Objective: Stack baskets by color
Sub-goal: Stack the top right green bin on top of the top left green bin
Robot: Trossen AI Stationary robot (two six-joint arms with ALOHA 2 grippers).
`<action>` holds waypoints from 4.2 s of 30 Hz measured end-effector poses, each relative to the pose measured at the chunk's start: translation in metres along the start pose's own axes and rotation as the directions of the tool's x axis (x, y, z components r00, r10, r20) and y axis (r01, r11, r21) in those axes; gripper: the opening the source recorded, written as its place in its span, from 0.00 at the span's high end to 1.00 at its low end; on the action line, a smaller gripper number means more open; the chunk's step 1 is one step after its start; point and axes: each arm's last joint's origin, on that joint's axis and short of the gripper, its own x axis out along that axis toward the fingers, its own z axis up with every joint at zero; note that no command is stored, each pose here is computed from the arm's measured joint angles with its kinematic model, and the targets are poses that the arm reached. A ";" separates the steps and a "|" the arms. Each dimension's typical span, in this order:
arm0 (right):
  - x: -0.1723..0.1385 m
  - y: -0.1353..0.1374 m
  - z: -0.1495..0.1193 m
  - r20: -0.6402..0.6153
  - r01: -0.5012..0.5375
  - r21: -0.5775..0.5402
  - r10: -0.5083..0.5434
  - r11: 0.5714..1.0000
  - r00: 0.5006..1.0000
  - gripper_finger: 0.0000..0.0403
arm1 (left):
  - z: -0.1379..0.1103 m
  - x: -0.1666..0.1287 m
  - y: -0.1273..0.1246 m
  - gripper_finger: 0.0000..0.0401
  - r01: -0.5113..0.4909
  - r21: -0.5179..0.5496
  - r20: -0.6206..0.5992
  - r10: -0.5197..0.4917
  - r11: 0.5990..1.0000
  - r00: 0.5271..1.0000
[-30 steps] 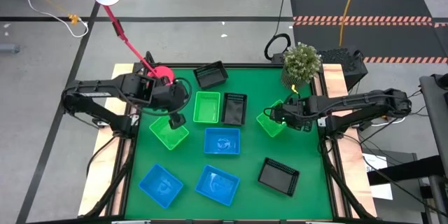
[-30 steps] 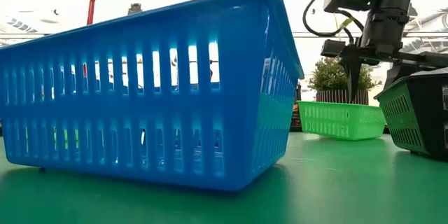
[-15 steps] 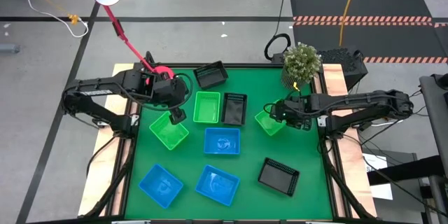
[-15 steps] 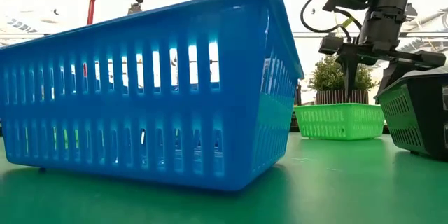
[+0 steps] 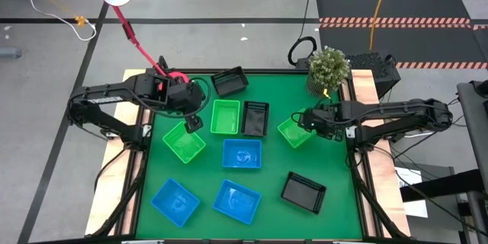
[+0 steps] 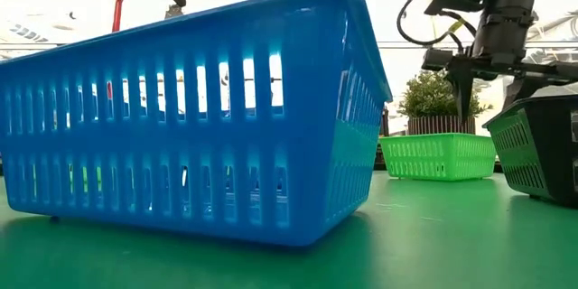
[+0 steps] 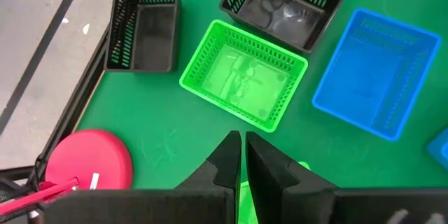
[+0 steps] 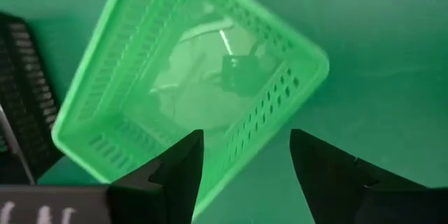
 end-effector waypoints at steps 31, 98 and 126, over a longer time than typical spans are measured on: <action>-0.028 0.011 0.005 -0.032 -0.404 0.004 0.404 0.915 0.914 0.99 | 0.005 0.000 0.002 0.93 -0.032 -0.134 0.055 0.039 0.990 0.998; -0.161 0.133 0.066 0.190 -0.450 -0.742 0.799 0.497 0.570 0.93 | 0.134 0.068 -0.042 0.96 0.113 -0.616 0.654 0.426 0.780 0.625; -0.194 0.133 0.052 -0.481 -0.742 -0.654 0.838 -0.146 0.258 0.22 | 0.088 -0.017 0.017 0.98 0.216 -0.650 0.630 0.357 0.728 0.690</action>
